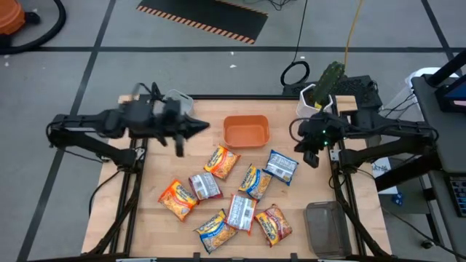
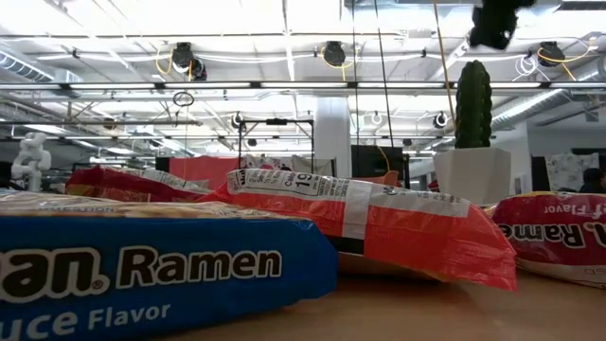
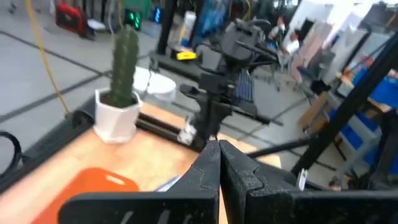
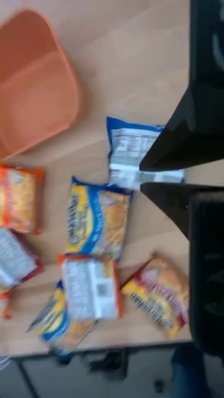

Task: Sort Maruchan noodles
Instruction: Put the top blue noodle pack into the gray bin

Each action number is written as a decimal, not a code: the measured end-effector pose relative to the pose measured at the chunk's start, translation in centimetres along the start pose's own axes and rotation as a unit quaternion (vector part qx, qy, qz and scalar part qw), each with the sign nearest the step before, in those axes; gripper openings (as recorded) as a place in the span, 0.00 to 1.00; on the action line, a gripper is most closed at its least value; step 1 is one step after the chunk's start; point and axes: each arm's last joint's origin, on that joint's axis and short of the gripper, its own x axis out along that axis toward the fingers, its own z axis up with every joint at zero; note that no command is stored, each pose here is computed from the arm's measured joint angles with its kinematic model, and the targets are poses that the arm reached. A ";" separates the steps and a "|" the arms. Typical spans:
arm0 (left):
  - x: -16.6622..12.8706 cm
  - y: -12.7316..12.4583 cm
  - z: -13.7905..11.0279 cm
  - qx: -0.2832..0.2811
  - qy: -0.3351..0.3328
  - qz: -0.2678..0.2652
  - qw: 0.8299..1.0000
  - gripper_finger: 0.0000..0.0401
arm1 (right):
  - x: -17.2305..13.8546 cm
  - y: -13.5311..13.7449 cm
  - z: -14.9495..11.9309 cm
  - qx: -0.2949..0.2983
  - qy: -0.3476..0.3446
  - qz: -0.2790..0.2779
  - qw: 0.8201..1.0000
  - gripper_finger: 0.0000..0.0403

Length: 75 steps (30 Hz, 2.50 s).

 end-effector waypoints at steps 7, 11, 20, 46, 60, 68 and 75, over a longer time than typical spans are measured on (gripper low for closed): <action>4.4 -1.4 -2.5 -0.053 0.066 0.002 0.996 0.00 | 4.7 -1.8 -4.0 -0.041 0.049 -0.003 0.998 0.28; 6.1 -2.3 -4.4 -0.085 0.104 0.007 0.991 0.00 | 6.9 -2.8 -6.3 -0.066 0.092 -0.013 0.993 0.35; 9.2 -4.4 -8.7 -0.093 0.160 0.035 0.982 0.00 | 8.5 -3.4 -7.6 -0.076 0.118 -0.023 0.990 0.46; 9.4 -5.7 -10.9 -0.012 0.213 0.020 0.977 0.00 | 14.1 -4.5 -8.9 -0.037 0.156 -0.076 0.984 0.54; 8.3 -4.9 -12.5 0.036 0.333 0.006 0.942 0.00 | 16.7 -4.8 -9.9 -0.042 0.201 -0.043 0.978 0.51; 7.9 -4.6 -12.6 0.074 0.349 0.002 0.934 0.00 | 17.1 -4.6 -9.8 -0.076 0.176 -0.059 0.980 0.38; 7.9 -4.0 -12.0 0.087 0.343 0.003 0.935 0.00 | 17.4 -4.4 -9.3 -0.081 0.145 -0.059 0.984 0.10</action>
